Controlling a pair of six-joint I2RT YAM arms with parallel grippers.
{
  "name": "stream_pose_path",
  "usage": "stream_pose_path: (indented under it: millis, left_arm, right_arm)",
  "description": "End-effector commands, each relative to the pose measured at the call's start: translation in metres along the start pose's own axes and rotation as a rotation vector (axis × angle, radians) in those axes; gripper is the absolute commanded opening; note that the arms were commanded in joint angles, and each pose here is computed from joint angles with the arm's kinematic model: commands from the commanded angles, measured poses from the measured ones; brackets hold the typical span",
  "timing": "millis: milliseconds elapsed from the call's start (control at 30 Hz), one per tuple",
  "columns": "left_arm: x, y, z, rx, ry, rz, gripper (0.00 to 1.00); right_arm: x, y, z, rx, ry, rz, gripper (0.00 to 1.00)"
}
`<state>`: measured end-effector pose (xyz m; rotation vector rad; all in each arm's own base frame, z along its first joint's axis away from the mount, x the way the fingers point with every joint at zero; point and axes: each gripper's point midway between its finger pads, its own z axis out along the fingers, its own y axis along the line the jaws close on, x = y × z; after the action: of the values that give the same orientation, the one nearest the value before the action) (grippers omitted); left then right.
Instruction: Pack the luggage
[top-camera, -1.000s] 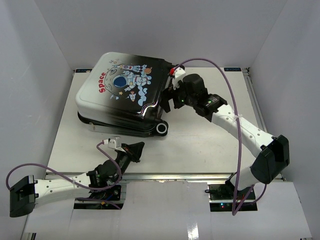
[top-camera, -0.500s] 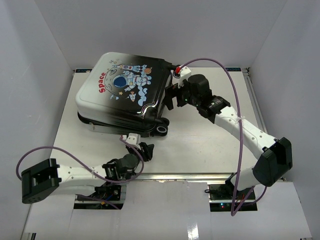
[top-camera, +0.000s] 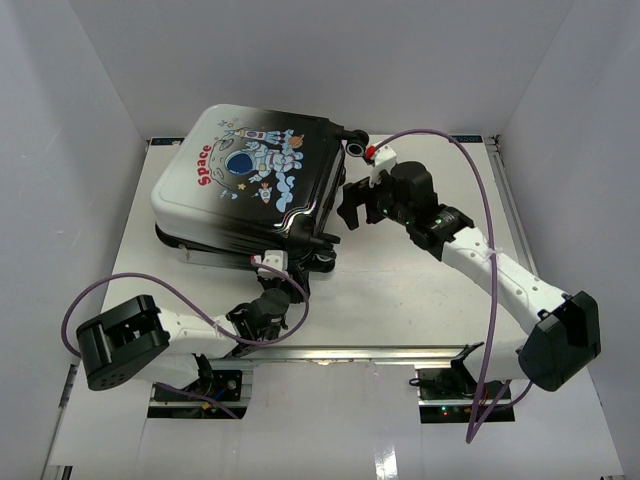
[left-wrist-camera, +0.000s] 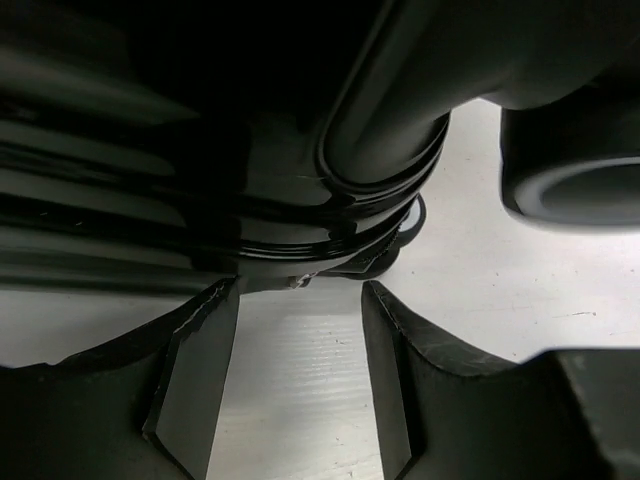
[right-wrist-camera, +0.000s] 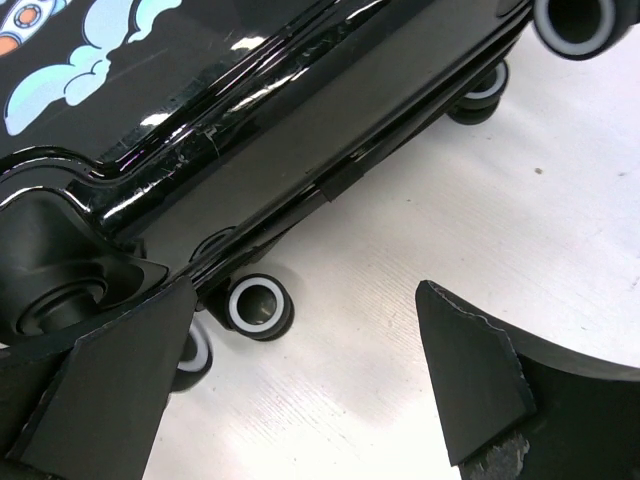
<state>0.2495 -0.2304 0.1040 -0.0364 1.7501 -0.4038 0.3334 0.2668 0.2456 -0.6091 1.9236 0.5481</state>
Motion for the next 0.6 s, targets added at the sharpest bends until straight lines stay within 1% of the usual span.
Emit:
stream_pose_path:
  millis: [0,233,367,433,500,533,567]
  left_arm:
    - [-0.017,-0.021,0.015,0.020,-0.052,0.008,0.63]
    - [-0.021,-0.020,0.030,-0.047,-0.088,0.040,0.61]
    - [-0.019,-0.015,0.039,-0.097,-0.082,0.045,0.52]
    - [-0.018,-0.009,0.041,-0.126,-0.075,0.023,0.43]
    - [-0.016,-0.003,0.042,-0.132,-0.068,-0.009,0.29]
    - [-0.017,0.001,0.043,-0.140,-0.066,-0.017,0.13]
    - [-0.018,0.005,0.043,-0.147,-0.064,-0.023,0.03]
  right_arm:
    - [-0.032,-0.006,-0.022,0.006,-0.132,-0.011,0.97]
    - [-0.031,-0.008,-0.033,0.013,-0.159,-0.012,0.97]
    - [-0.030,-0.009,-0.036,0.012,-0.163,-0.016,0.96]
    - [-0.030,-0.010,-0.037,0.012,-0.165,-0.017,0.96]
    - [-0.029,-0.009,-0.036,0.008,-0.166,-0.018,0.96]
    - [-0.028,-0.008,-0.035,0.004,-0.165,-0.018,0.96]
    - [-0.027,-0.008,-0.035,0.002,-0.163,-0.018,0.96]
